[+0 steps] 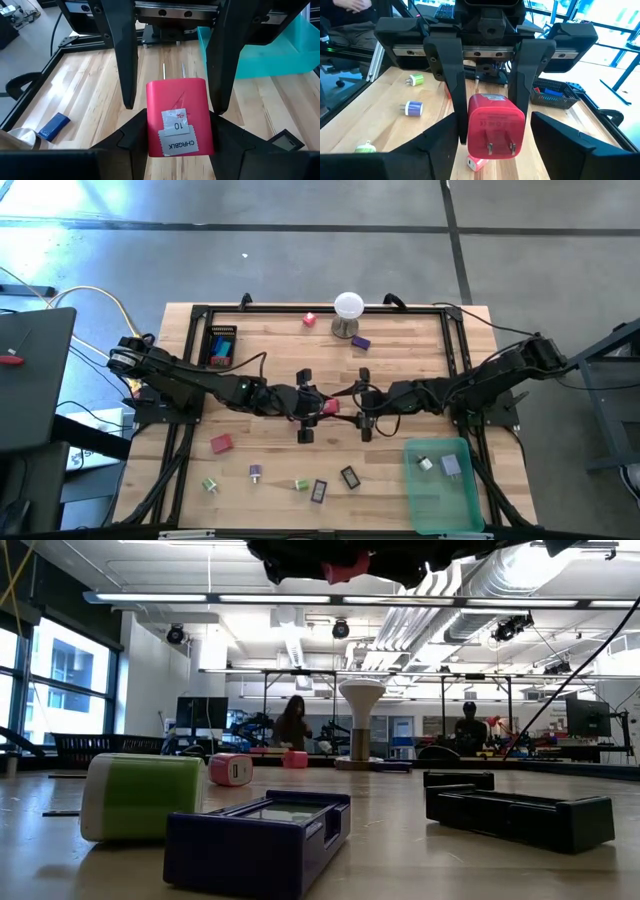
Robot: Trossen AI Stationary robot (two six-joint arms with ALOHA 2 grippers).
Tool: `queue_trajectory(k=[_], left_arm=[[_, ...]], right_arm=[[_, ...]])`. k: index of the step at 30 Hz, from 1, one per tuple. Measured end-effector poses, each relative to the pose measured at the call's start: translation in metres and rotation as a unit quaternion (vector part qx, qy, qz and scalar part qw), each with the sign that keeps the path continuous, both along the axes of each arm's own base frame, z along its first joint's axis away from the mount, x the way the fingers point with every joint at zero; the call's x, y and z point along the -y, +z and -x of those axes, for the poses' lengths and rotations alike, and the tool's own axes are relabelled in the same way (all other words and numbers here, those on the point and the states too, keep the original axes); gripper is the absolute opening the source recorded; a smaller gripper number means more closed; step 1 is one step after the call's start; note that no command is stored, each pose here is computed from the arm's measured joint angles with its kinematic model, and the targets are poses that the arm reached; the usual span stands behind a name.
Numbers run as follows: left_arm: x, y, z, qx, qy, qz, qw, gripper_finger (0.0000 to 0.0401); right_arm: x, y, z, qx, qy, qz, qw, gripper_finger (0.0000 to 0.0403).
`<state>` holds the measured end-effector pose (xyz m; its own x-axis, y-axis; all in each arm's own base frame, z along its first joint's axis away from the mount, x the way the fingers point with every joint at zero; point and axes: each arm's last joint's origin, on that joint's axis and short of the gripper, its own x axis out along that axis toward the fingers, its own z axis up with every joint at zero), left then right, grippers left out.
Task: Pick & Place Office items
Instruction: Put the bottom pink charger adapter into the green bin
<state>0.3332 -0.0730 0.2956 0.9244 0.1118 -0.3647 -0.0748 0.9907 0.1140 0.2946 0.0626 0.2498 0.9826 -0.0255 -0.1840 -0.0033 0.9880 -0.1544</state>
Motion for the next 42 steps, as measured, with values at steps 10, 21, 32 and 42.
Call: queue_trajectory(k=[10,21,32,42], left_arm=[[0.0,0.0,0.0,-0.001,-0.001,0.0,1.0,0.0154],[0.0,0.0,0.0,-0.002,0.0,0.0,1.0,0.0154],[0.004,-0.004,0.0,-0.004,0.025,0.005,1.0,0.0176],[0.016,-0.005,0.002,0.001,0.04,-0.007,0.999,0.0177]], right_arm=[[0.0,-0.001,-0.001,-0.004,0.023,-0.002,1.0,0.0149],[0.0,-0.002,-0.001,-0.007,0.03,-0.005,1.0,0.014],[0.0,-0.005,-0.001,-0.019,0.033,-0.001,0.999,0.014],[-0.005,-0.008,0.002,-0.035,-0.004,0.008,0.999,0.014]])
